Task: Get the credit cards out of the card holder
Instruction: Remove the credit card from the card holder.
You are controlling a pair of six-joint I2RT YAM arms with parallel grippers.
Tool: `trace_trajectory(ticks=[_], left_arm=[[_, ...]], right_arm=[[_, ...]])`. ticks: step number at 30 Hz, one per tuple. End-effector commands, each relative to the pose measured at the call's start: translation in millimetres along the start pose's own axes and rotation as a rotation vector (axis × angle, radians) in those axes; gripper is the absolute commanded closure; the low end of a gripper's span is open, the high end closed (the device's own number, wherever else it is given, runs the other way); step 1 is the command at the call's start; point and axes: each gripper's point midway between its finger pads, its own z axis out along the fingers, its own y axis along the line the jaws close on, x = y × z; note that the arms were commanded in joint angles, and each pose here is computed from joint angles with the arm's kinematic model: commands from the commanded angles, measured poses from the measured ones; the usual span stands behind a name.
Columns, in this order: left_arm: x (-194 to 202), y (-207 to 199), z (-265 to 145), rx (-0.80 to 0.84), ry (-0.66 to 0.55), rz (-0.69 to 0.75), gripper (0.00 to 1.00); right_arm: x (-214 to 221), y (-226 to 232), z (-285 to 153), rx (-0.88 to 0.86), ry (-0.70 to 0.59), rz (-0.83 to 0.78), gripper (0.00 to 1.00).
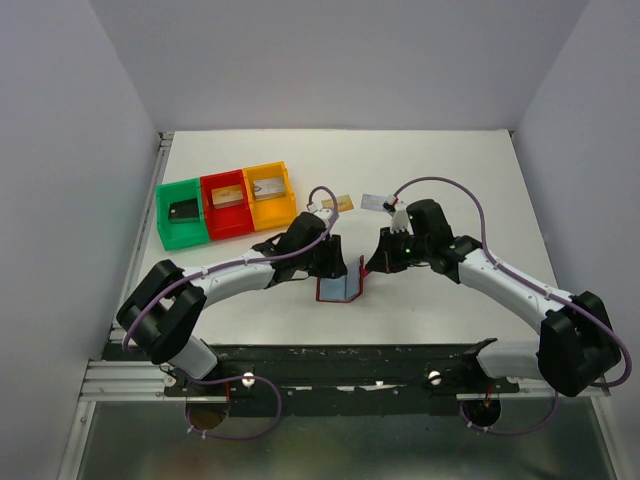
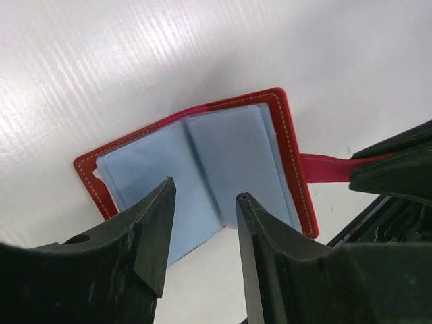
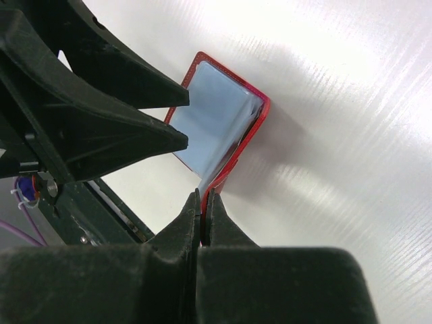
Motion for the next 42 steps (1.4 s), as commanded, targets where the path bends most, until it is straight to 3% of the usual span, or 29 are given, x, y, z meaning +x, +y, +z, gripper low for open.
trace_trajectory(ticks=[1,9,16,30,42], left_arm=[[3,14,-3,-0.061,-0.009,-0.016,0.48],[-9,-21,-3,0.100,-0.021,0.051,0.37],[-3,-33,1,0.147,0.002,0.073,0.36],[3,-33,10,0.132,0.044,0.079,0.36],[-1,-21,-2,0.073,-0.029,0.056,0.36]], right_arm=[[-11,8,-6,-0.016,-0.021,-0.032,1.00],[-10,11,-5,-0.033,-0.019,-0.026,1.00],[-10,12,-6,-0.037,-0.018,-0.026,1.00],[-8,13,-6,-0.043,-0.015,-0.023,1.00],[-8,12,-6,-0.041,-0.018,-0.027,1.00]])
